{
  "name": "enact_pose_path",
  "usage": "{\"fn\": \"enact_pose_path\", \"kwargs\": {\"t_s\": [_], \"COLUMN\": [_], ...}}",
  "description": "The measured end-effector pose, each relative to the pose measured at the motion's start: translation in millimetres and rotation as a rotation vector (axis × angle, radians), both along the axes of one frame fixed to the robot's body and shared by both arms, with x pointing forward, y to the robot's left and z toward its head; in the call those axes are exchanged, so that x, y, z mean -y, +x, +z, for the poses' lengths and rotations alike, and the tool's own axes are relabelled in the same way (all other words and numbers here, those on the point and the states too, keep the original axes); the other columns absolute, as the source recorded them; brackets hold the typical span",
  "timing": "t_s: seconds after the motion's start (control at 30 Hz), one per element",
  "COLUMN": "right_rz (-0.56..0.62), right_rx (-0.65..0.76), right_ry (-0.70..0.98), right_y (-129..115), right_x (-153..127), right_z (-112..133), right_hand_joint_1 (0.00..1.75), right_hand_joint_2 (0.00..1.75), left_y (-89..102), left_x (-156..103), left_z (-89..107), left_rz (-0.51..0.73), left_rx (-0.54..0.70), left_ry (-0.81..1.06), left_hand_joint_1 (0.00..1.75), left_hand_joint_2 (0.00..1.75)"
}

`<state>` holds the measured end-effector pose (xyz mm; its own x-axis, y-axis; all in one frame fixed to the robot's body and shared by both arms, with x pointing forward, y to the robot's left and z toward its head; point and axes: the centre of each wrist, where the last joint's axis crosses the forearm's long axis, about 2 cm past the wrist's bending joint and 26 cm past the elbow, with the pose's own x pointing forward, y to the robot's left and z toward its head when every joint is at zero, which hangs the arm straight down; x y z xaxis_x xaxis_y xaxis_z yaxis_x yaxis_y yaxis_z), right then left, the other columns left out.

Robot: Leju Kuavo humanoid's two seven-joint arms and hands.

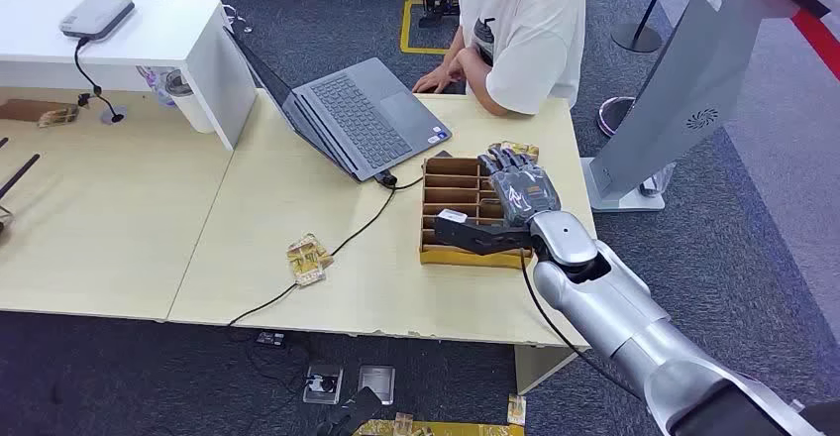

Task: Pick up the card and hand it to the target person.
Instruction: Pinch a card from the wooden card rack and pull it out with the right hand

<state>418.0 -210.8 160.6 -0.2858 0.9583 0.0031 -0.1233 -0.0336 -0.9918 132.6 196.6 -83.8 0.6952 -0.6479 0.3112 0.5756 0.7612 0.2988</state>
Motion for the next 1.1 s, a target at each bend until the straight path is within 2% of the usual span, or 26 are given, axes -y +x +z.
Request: {"fn": "enact_pose_path", "kwargs": {"t_s": [0.67, 1.1], "right_rz": [0.011, 0.003], "right_rx": [-0.003, -0.009], "right_ry": [0.004, 0.002], "right_y": [-0.1, -0.4], "right_x": [-1.5, -1.0], "right_z": [0.2, -0.5], "right_hand_joint_1": [0.01, 0.36], "right_hand_joint_2": [1.75, 1.75], "left_y": [-0.6, -0.8], "left_x": [-0.1, 0.1], "left_z": [-0.2, -0.2], "left_rz": [0.001, -0.002], "left_rx": [0.001, -0.013], "left_ry": [0.002, 0.004], "left_hand_joint_1": [0.00, 0.00], "left_hand_joint_2": [1.75, 1.75]}}
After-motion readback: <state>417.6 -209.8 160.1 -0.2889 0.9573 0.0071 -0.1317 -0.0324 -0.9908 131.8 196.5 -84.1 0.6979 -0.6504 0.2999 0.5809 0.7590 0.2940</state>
